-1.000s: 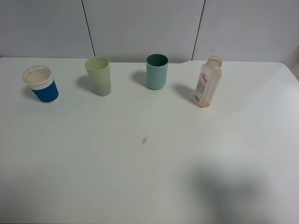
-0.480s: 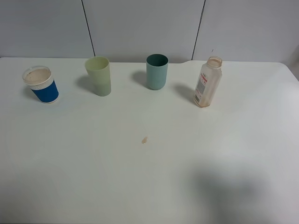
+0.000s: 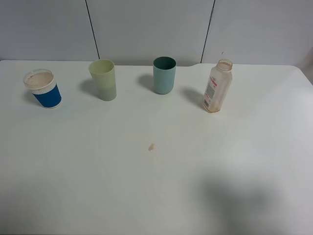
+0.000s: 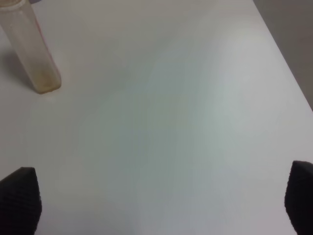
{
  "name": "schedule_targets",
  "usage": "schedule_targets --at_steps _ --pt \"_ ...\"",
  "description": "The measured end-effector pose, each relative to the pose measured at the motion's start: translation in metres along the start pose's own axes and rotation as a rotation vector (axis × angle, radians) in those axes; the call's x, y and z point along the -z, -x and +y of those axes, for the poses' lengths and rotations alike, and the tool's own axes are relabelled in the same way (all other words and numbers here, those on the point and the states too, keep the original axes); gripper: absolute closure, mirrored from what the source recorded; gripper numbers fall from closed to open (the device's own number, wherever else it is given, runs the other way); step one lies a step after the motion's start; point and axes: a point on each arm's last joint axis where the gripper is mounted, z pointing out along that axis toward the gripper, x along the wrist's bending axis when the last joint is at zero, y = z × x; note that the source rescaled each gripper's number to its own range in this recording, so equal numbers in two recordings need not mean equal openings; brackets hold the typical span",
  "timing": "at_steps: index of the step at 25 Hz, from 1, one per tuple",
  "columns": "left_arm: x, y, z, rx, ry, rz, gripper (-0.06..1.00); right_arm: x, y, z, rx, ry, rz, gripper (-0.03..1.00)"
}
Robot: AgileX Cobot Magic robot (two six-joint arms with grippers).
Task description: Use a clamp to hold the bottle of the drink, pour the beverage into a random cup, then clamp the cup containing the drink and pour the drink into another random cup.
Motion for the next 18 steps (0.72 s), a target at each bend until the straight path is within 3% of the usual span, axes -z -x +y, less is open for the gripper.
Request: schedule_targets --at_steps 18 --pt "-0.011 0.010 0.000 -0.066 0.049 -0.100 -0.05 0.000 0.000 0.000 0.000 0.000 0.000 -0.03"
